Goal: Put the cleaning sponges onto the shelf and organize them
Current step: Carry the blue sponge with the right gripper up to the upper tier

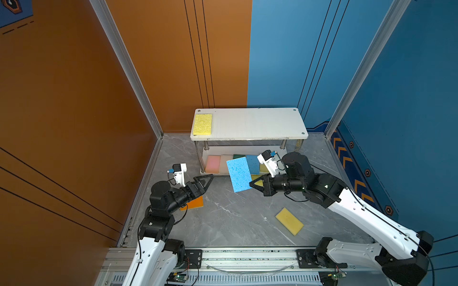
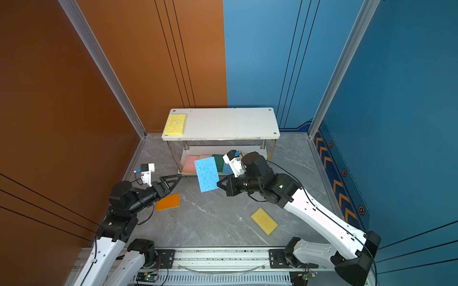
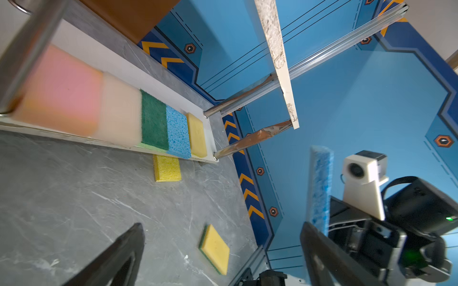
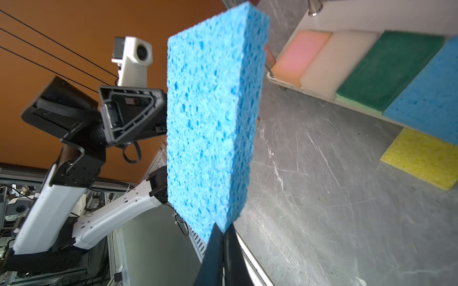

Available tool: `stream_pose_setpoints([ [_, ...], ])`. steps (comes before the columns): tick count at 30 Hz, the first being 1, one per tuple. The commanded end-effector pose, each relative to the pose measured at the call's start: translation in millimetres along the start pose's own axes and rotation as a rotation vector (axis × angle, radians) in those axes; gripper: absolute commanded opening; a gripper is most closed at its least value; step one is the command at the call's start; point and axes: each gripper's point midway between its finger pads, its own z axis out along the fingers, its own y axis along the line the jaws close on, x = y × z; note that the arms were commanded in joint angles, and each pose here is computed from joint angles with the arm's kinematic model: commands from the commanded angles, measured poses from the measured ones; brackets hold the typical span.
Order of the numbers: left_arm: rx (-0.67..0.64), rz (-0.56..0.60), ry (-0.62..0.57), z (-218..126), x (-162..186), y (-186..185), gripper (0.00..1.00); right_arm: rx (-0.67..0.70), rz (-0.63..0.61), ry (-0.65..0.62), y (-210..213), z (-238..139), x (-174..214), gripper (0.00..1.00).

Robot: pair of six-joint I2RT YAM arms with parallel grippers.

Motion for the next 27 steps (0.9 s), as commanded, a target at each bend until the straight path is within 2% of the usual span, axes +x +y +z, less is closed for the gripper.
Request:
stream_pose_setpoints([
  [1,-0.21,0.013,0.043,-10.2,19.1,45.7,0.98,0.005,-0.06,-0.084,18.9,-27.6,-26.1,0.0],
  [7,-0.226,-0.018,0.052,-10.3,26.7,55.6,0.98,0.031,-0.109,-0.24,42.7,-44.7,-86.9,0.0],
  [13,-0.206,-0.001,0.059,-13.2,28.5,49.7,0.98,0.084,-0.07,-0.327,40.1,-30.6,-143.9,0.0],
  [19,-0.21,0.028,0.088,-14.7,31.5,47.8,0.98,0.115,-0.014,-0.323,25.2,10.7,-176.5,0.0],
  [27,-0.219,0.045,0.097,-16.7,33.3,48.7,0.98,0.143,0.05,-0.291,-0.6,66.9,-195.6,0.0],
])
